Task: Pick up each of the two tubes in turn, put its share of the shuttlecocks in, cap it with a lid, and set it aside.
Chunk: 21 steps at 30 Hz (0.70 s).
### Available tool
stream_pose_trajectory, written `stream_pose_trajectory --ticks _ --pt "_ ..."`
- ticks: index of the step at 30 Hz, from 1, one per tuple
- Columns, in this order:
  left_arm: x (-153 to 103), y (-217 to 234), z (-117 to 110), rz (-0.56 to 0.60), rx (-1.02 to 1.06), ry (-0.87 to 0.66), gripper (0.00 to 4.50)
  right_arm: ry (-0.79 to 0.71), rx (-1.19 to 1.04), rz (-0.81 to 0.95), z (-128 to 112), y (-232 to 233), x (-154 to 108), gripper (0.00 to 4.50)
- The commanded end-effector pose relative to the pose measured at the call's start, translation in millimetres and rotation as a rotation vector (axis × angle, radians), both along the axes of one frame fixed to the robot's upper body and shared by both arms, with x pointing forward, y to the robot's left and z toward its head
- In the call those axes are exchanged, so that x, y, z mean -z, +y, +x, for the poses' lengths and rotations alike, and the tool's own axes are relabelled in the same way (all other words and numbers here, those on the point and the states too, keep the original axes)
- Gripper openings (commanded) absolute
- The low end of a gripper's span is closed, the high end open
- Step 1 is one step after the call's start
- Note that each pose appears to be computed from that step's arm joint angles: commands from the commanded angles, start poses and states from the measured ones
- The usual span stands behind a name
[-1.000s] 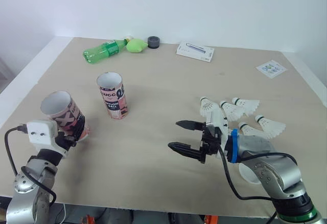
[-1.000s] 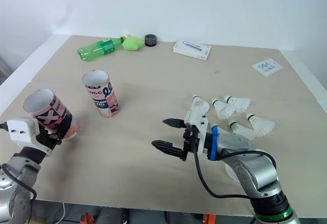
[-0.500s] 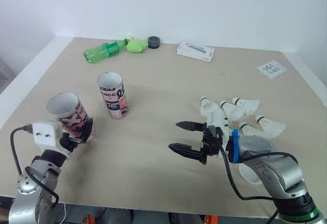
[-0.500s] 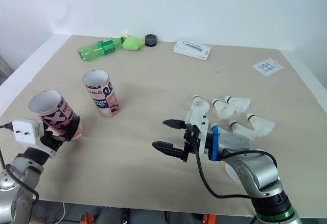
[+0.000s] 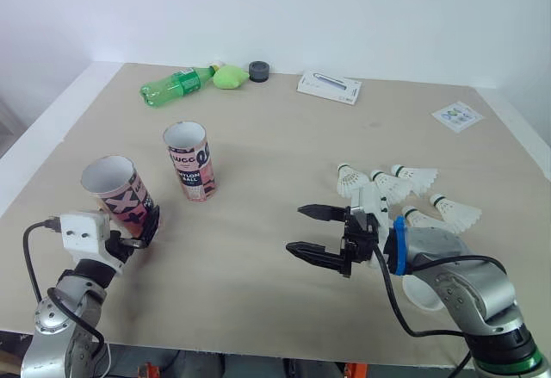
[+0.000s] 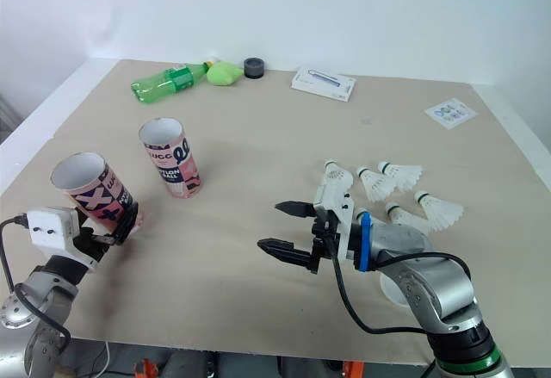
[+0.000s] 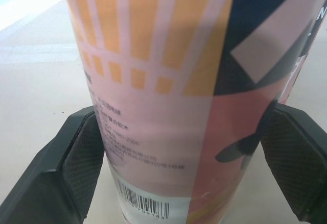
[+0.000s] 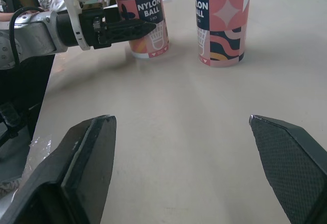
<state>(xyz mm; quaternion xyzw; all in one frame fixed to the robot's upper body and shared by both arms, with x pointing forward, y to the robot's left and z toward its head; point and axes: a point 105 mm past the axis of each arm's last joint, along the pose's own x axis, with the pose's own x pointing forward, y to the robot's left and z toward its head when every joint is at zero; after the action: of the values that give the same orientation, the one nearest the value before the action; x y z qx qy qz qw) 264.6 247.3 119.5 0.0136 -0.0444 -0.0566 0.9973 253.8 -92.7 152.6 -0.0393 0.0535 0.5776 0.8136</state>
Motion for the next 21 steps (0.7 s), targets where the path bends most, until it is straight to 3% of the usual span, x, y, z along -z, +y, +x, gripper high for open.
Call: stream_pose_trajectory --ticks 1,21 --pt "-4.4 -2.4 -0.6 0.012 0.003 -0.024 3.20 -0.056 -0.019 0.014 -4.3 0.5 -15.2 4.50" --pt "-3.0 -2.0 1.5 0.001 0.003 -0.033 3.20 -0.051 -0.014 0.013 -6.1 -0.4 -14.4 4.50"
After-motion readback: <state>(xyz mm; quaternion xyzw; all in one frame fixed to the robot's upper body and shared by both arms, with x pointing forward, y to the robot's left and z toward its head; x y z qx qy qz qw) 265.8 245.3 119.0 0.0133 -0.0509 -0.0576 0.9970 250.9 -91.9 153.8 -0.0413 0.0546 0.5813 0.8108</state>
